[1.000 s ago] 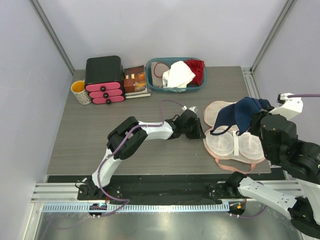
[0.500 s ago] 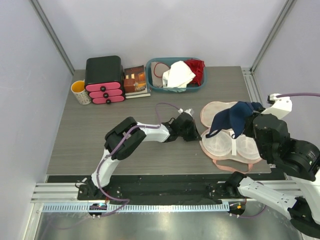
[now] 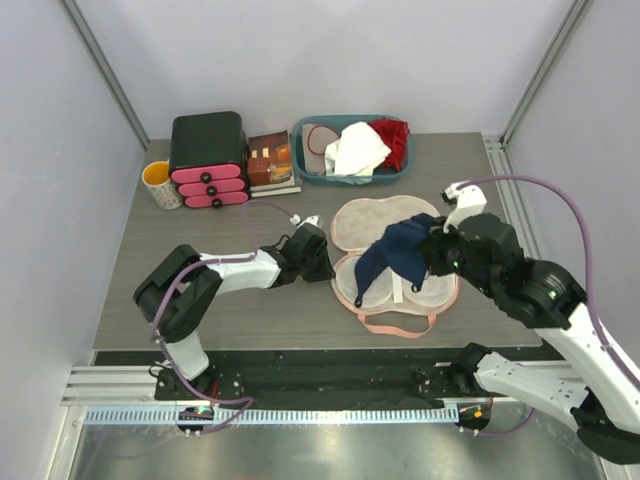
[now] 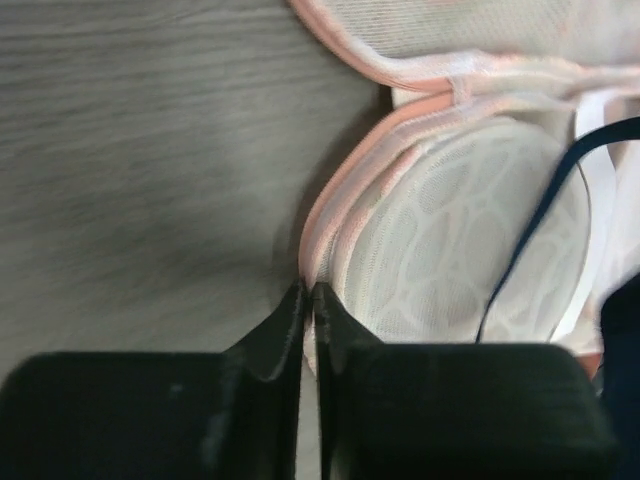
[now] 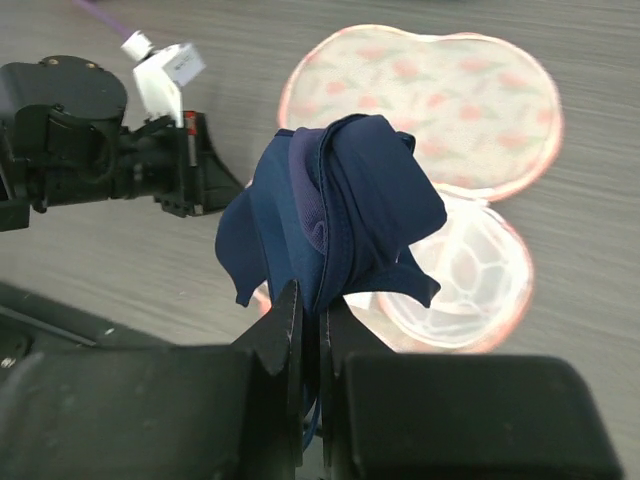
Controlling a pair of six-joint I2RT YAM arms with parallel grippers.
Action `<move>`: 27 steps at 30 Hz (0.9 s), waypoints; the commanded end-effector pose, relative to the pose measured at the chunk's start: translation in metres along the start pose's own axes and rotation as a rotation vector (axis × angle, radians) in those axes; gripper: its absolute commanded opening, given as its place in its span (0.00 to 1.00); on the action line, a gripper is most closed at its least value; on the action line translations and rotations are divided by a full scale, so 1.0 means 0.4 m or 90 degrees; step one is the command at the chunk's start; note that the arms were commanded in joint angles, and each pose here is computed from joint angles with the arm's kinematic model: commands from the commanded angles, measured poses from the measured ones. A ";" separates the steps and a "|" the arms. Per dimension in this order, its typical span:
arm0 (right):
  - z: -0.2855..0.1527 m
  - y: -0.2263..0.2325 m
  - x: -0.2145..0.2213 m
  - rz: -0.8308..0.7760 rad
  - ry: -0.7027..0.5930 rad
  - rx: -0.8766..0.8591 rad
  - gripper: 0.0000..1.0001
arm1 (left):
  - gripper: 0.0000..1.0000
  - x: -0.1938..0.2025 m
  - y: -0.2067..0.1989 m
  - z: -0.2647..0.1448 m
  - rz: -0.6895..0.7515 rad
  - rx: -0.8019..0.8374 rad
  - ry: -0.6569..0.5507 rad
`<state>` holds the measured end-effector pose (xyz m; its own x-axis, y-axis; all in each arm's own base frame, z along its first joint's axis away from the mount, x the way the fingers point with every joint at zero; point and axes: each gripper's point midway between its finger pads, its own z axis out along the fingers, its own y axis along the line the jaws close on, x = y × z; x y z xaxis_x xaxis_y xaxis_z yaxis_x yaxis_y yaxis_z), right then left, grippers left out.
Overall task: Place the bra in the laundry bag and zip it closed
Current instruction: Move the laundry bag to the center of the board, then place the bra in the laundry bag.
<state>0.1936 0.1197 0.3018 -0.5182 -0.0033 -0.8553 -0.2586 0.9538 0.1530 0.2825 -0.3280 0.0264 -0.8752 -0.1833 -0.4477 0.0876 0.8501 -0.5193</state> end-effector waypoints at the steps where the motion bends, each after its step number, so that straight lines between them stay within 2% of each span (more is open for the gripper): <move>1: 0.061 0.158 -0.068 -0.015 -0.044 -0.171 0.01 | 0.19 -0.030 0.035 -0.102 0.068 -0.040 -0.057; 3: 0.085 0.184 -0.089 -0.010 -0.063 -0.190 0.01 | 0.30 -0.066 0.050 -0.167 0.071 -0.059 -0.108; 4: 0.101 0.187 -0.082 -0.014 -0.059 -0.188 0.01 | 0.42 -0.075 0.055 -0.190 0.079 -0.065 -0.122; 7: 0.160 0.158 -0.032 -0.019 -0.025 -0.136 0.01 | 0.53 -0.098 0.068 -0.261 0.081 -0.075 -0.153; 11: 0.210 0.101 0.058 0.019 0.013 -0.089 0.01 | 0.58 -0.104 0.076 -0.312 0.087 -0.068 -0.166; 14: 0.241 0.006 0.123 0.081 0.046 -0.011 0.01 | 0.60 -0.098 0.048 -0.329 0.088 -0.021 -0.160; 19: 0.247 -0.167 0.253 0.180 0.152 0.164 0.01 | 0.60 -0.065 -0.018 -0.318 0.098 0.064 -0.105; 21: 0.242 -0.195 0.281 0.187 0.172 0.204 0.01 | 0.60 -0.059 -0.038 -0.311 0.096 0.085 -0.090; 24: 0.243 -0.220 0.293 0.197 0.191 0.246 0.09 | 0.61 -0.047 -0.064 -0.293 0.091 0.121 -0.069; 27: 0.260 -0.229 0.335 0.189 0.248 0.267 0.10 | 0.60 -0.036 -0.096 -0.275 0.082 0.154 -0.044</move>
<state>0.2323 0.0710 0.1322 -0.7733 0.2211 -0.5942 0.1766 0.9752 0.1331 0.2387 -0.2746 0.1149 -0.8053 -0.1263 -0.5793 0.2471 0.8166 -0.5217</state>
